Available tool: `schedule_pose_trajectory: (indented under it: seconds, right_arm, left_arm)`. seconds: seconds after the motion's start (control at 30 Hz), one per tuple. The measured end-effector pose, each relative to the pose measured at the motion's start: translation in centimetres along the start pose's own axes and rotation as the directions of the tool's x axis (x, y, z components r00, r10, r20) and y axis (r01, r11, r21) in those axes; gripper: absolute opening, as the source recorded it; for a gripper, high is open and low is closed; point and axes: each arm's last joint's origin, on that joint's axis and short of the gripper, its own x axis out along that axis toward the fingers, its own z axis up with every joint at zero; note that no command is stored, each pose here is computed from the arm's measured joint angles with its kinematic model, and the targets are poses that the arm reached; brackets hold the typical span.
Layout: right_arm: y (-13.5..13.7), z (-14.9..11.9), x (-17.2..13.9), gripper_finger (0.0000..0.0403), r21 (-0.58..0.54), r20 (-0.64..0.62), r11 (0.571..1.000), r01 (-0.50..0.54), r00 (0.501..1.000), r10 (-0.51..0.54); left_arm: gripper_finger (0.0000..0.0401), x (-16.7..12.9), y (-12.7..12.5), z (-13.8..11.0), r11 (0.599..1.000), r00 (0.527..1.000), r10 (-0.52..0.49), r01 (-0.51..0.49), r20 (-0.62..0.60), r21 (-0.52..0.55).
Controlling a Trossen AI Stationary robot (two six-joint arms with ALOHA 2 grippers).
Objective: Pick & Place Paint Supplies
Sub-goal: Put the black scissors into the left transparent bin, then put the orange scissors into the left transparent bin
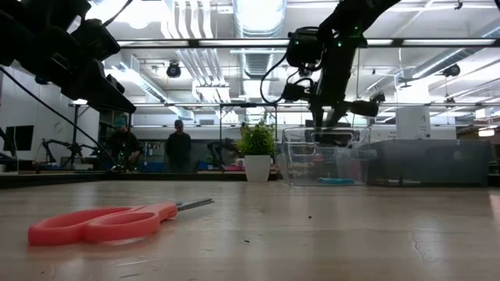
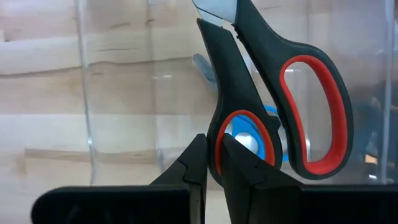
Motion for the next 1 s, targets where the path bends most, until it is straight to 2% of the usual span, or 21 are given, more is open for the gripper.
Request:
schedule_pose_trajectory:
  seconds: [0.2, 0.63, 1.0]
  right_arm:
    - [0.2, -0.1, 1.6, 0.0023, -0.016, -0.004, 0.999, 0.034, 0.999, -0.034]
    - [1.3, 0.0, 2.8, 0.0030, -0.102, 0.021, 0.994, -0.035, 0.999, 0.038]
    - [1.3, 0.0, 2.8, 0.0152, -0.091, 0.012, 0.995, -0.034, 0.999, 0.035]
  left_arm:
    - [0.0062, 0.0, 0.0, 0.0, 1.000, 1.000, 0.000, 0.000, 0.000, 0.000]
    - [0.0062, 0.0, 0.0, 0.0, 1.000, 1.000, 0.000, 0.000, 0.000, 0.000]
    - [0.0062, 0.0, 0.0, 0.0, 1.000, 1.000, 0.000, 0.000, 0.000, 0.000]
